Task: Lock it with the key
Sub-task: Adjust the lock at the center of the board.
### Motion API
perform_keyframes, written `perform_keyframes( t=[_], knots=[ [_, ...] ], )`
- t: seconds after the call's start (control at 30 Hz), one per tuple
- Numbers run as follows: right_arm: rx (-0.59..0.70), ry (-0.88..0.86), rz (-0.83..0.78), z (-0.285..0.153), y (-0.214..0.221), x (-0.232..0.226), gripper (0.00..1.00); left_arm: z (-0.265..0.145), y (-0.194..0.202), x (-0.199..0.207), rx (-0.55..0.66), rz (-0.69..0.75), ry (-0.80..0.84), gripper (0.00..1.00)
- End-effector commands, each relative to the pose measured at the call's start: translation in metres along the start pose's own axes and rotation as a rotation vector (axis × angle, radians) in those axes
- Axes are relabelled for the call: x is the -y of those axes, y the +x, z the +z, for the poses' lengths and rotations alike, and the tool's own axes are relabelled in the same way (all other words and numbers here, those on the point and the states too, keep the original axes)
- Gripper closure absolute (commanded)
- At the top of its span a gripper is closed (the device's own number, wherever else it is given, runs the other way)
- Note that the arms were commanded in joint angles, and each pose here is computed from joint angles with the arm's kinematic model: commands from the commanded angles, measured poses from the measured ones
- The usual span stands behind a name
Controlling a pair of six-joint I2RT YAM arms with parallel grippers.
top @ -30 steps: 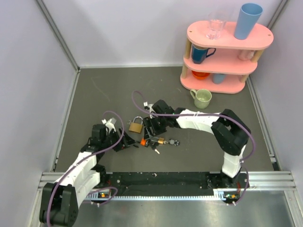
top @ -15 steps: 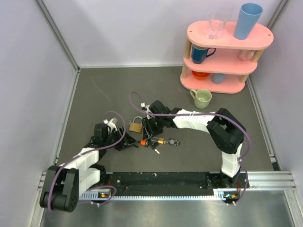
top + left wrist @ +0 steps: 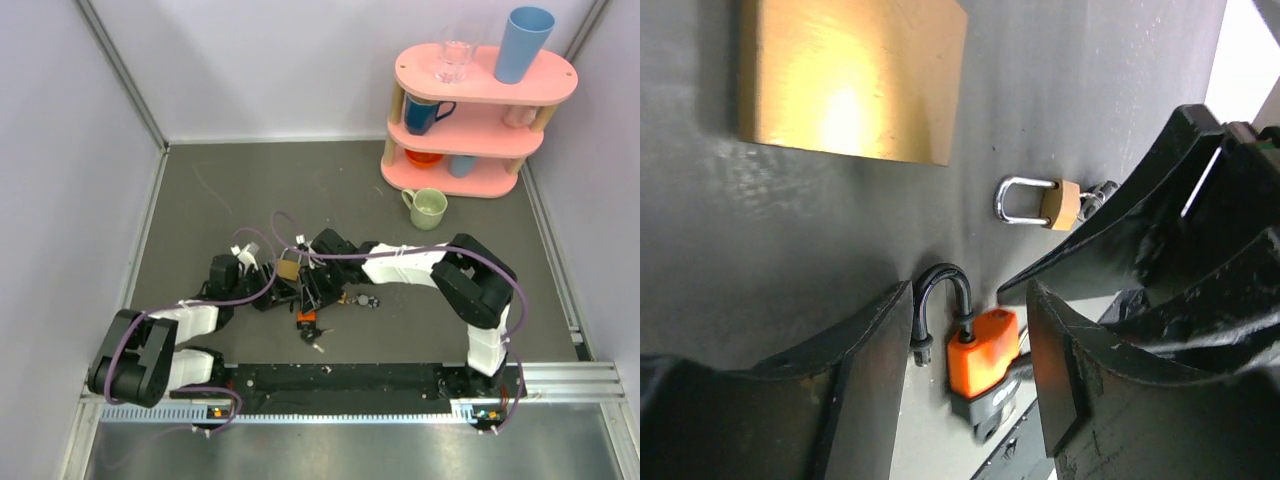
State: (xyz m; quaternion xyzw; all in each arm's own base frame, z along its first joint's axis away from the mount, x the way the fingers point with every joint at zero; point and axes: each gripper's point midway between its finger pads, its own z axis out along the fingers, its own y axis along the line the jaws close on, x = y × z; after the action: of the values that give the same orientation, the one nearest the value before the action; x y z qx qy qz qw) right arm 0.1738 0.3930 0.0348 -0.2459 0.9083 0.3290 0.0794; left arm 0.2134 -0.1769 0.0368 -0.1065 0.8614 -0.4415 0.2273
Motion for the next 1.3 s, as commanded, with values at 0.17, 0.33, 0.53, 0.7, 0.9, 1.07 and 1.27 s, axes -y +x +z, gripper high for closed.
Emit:
perform_keyframes(
  t=[0.17,0.33,0.53,0.7,0.9,1.07,1.27],
  knots=[
    [0.092,-0.107,-0.006,-0.01,-0.011,-0.041,0.59,0.007,-0.01,0.023,-0.007,0.074,0.024,0.42],
    [0.148,-0.065,-0.011,-0.022,-0.02,-0.039,0.58,-0.01,-0.029,0.029,0.061,0.166,-0.067,0.3],
    [0.214,-0.019,0.023,-0.041,-0.026,-0.033,0.58,-0.033,-0.024,0.044,0.059,0.227,-0.064,0.28],
    [0.216,-0.013,0.08,-0.049,-0.016,-0.025,0.58,-0.038,0.005,0.051,-0.046,0.176,0.019,0.3],
    [0.141,-0.03,0.172,-0.045,0.014,-0.016,0.57,-0.044,0.029,0.046,-0.117,0.137,0.042,0.31],
    [0.093,-0.09,0.27,-0.03,0.041,-0.01,0.57,-0.039,0.045,0.032,-0.179,0.089,0.035,0.33],
    [0.083,-0.153,0.307,-0.018,0.045,-0.012,0.57,-0.032,0.051,0.018,-0.222,0.056,-0.003,0.37]
  ],
)
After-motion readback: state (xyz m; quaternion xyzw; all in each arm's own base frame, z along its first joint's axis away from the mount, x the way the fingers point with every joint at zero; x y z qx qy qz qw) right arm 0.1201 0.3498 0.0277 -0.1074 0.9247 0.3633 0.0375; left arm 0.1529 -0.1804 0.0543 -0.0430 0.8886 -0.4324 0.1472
